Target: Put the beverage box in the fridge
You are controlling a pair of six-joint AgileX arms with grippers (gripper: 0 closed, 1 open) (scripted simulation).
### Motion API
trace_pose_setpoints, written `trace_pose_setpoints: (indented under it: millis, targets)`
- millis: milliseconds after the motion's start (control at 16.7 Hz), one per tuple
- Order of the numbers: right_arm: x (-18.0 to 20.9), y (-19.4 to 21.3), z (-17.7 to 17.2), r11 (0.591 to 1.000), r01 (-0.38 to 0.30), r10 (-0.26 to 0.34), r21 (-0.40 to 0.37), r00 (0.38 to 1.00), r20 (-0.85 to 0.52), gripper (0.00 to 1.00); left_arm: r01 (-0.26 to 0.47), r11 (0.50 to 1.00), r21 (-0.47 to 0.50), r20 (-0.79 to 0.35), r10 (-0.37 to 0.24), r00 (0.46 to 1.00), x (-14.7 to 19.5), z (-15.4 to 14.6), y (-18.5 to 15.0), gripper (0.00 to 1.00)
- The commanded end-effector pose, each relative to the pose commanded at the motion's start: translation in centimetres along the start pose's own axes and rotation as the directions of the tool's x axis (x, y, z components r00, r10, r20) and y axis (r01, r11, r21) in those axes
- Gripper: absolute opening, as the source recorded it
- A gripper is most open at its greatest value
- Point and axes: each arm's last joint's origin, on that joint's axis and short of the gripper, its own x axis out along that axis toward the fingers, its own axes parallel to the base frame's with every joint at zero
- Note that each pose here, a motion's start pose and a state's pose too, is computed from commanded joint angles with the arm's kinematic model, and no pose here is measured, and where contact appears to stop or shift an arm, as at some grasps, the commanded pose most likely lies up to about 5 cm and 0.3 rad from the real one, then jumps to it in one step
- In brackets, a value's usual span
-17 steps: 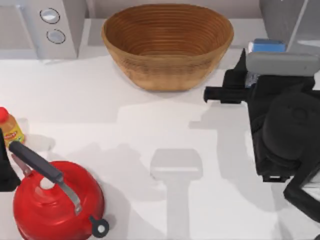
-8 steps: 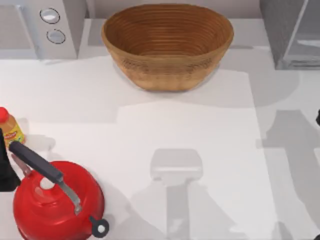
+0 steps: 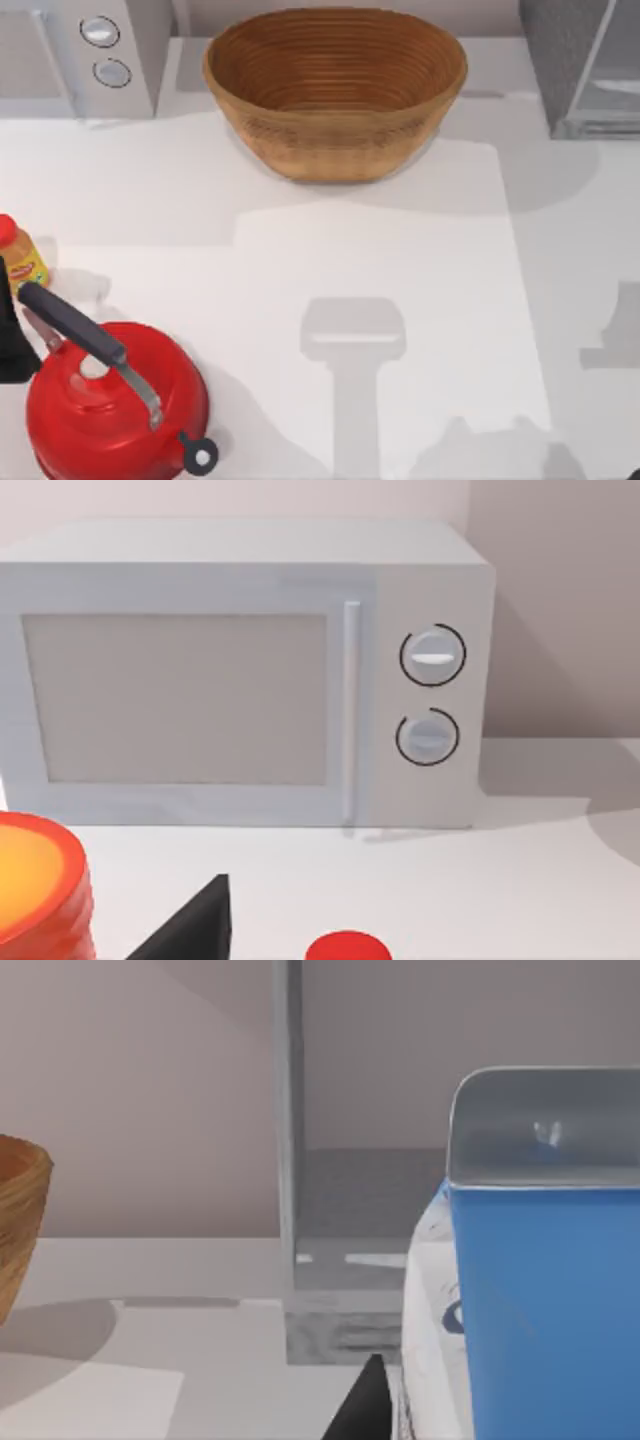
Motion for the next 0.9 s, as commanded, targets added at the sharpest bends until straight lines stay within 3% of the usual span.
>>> trace_pose_setpoints:
  millis: [600,900]
  targets:
    - [-0.6,-0.6,-1.2,1.0,-0.004,0.004,-0.005,1.0,-0.004,0.0,0.0,1.0,0.0,0.0,0.0,1.0,0.0,0.0,0.0,1.0]
    - [-0.4,-1.0,2.7,0.999,0.038,-0.036,-0.016,0.993,0.112,0.0,0.0,1.0,0.0,0.0,0.0,1.0,0.0,0.0,0.0,1.0]
